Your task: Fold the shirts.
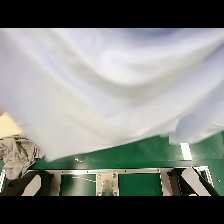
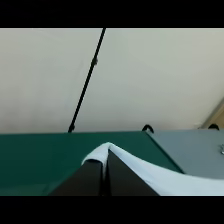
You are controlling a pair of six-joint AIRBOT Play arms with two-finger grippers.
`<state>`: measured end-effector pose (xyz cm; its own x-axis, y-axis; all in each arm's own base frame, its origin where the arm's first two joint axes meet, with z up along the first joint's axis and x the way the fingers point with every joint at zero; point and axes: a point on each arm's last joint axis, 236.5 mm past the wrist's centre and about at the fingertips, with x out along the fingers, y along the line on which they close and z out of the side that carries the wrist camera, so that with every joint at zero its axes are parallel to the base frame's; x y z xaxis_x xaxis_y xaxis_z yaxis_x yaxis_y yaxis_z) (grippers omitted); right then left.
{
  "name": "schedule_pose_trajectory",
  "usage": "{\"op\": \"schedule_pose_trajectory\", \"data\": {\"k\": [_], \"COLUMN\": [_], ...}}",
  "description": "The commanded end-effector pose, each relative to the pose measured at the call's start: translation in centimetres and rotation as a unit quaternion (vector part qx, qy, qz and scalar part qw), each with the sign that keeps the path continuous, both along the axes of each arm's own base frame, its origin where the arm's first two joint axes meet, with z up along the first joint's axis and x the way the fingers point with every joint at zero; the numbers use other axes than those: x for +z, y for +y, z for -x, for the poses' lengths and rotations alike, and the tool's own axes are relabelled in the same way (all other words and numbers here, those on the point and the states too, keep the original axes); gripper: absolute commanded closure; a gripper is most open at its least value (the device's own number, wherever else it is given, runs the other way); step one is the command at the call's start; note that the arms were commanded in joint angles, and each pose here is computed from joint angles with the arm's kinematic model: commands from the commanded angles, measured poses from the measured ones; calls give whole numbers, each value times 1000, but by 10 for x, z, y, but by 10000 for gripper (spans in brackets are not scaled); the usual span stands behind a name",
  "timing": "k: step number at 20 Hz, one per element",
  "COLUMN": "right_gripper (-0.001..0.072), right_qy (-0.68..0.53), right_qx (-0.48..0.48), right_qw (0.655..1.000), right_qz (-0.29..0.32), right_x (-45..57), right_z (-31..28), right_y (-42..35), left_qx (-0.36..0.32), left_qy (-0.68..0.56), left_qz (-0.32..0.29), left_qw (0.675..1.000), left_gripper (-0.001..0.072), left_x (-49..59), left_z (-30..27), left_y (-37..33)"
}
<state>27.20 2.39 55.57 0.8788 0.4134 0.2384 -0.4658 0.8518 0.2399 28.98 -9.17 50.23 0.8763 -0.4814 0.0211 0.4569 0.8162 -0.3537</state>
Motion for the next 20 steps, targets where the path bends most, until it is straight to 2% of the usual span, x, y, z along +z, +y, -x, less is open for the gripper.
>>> {"op": "schedule_pose_trajectory", "data": {"k": [1, 4, 6, 10, 13, 15, 20], "right_gripper": [694, 694, 694, 694, 694, 694, 695], "right_qy": [110, 241, 300, 402, 427, 417, 434], "right_qx": [5, -10, -31, -24, -14, -7, -15], "right_qw": [993, 968, 949, 906, 889, 892, 885], "right_qz": [-31, -63, -93, -132, -165, -173, -166], "right_x": [-89, -229, -316, -461, -503, -498, -518], "right_z": [-64, -153, -211, -297, -341, -363, -374], "right_y": [-29, -43, -55, -65, -81, -88, -102], "left_qx": [-19, -29, -36, -35, -24, 7, -11], "left_qy": [128, 219, 268, 348, 337, 298, 326], "left_qz": [-2, 17, 6, 23, 25, 28, -9], "left_qw": [992, 975, 963, 936, 941, 954, 945], "left_gripper": [685, 684, 684, 685, 685, 686, 685], "left_x": [-105, -212, -293, -431, -449, -426, -451], "left_z": [-65, -137, -186, -264, -300, -320, -312], "left_y": [12, 25, 18, -7, -13, -1, -4]}}
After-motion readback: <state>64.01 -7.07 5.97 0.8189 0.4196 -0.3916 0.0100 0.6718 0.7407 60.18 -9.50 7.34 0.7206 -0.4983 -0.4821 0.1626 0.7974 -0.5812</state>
